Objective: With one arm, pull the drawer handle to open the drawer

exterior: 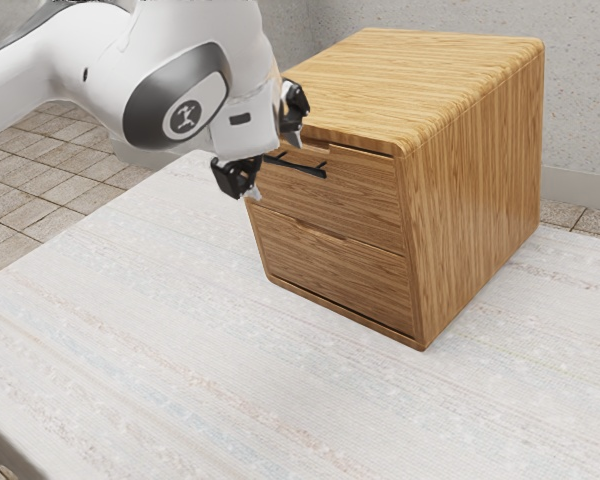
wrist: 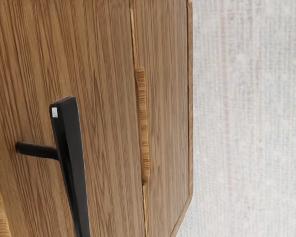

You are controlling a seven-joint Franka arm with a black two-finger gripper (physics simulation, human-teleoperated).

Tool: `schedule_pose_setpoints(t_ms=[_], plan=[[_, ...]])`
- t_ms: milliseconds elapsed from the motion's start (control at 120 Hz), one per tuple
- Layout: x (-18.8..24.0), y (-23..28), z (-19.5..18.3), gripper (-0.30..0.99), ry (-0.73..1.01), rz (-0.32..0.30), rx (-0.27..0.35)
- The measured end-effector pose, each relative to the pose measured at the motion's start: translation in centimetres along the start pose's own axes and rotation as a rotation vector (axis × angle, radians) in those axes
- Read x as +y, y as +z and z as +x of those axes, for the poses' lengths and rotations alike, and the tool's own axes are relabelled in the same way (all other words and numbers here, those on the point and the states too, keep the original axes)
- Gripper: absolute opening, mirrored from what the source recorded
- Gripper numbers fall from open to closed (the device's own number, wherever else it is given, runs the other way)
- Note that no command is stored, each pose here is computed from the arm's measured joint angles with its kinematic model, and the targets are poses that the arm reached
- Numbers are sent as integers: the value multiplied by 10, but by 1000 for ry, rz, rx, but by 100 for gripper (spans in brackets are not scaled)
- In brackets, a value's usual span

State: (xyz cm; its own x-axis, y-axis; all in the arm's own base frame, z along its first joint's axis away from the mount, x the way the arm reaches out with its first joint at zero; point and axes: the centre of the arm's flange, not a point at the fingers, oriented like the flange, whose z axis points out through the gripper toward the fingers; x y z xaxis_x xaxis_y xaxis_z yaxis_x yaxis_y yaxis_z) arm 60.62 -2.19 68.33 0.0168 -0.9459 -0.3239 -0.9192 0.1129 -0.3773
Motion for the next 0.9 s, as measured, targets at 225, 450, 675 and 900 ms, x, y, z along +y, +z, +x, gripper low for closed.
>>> schedule_pose_setpoints(t_ms=[225,450,675,900], plan=[[0,27,9,67,27,-13,9],[17,54,-17,77,3,-68,-11],[107,5,-36,42,2,-70,27],[251,-108,-144,60,-268,24,15]])
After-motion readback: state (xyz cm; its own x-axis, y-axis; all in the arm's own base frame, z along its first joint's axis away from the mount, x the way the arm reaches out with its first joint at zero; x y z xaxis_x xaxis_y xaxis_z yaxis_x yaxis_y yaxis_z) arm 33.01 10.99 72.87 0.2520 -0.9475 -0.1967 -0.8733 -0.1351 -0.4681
